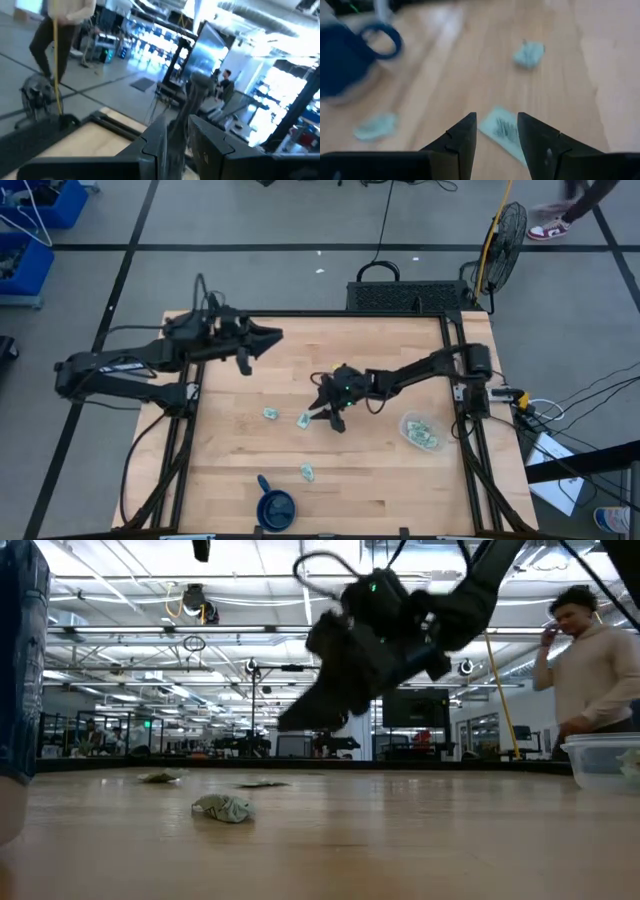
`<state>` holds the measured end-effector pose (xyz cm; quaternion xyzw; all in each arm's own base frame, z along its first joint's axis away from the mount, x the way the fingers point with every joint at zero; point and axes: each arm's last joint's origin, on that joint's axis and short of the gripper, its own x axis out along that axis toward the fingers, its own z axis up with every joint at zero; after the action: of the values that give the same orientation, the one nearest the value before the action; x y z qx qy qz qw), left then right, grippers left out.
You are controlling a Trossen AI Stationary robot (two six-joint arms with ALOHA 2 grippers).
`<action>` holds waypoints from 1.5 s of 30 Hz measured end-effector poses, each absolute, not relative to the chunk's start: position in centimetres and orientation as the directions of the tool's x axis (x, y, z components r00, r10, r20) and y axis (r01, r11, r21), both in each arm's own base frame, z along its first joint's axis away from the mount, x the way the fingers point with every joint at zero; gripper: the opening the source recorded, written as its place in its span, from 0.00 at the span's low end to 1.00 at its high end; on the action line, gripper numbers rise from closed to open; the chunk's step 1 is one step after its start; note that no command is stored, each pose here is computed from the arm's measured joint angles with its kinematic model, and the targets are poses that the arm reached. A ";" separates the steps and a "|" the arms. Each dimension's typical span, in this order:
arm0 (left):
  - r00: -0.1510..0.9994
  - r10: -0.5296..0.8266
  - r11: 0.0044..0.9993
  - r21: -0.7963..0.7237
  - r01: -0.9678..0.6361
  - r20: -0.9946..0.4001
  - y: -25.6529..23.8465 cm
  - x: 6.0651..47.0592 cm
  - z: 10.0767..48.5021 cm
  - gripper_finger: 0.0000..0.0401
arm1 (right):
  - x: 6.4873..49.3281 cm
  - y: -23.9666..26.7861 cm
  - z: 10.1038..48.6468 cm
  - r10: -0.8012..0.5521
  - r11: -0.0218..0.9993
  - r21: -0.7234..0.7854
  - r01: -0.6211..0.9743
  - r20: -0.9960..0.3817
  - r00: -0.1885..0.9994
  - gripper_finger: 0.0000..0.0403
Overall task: Pick and place Stevia / Truvia into bins
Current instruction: Put the green stevia packet into the transparent container
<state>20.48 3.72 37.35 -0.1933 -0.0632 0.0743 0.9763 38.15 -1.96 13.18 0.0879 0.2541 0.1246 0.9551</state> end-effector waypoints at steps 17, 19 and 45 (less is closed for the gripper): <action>0.973 0.179 0.917 -0.382 -0.111 0.146 3.4 18.6 38.4 0.21 | 41.9 -0.6 7.3 0.201 0.980 0.130 -0.154 -0.606 0.770 0.47; 0.975 0.171 0.918 -0.381 -0.106 0.140 3.4 18.6 38.4 0.21 | 41.7 -0.6 7.1 0.168 0.986 0.101 -0.135 -0.621 0.766 0.46; 0.977 0.180 0.911 -0.393 -0.124 0.111 3.4 18.7 38.1 0.21 | 42.3 -0.8 7.7 0.128 0.975 0.223 -0.010 -0.522 0.843 0.42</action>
<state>18.72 3.42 38.06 -0.1957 -0.0724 0.0779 0.9749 42.35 -0.85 7.70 0.1062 0.2777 0.0359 0.9541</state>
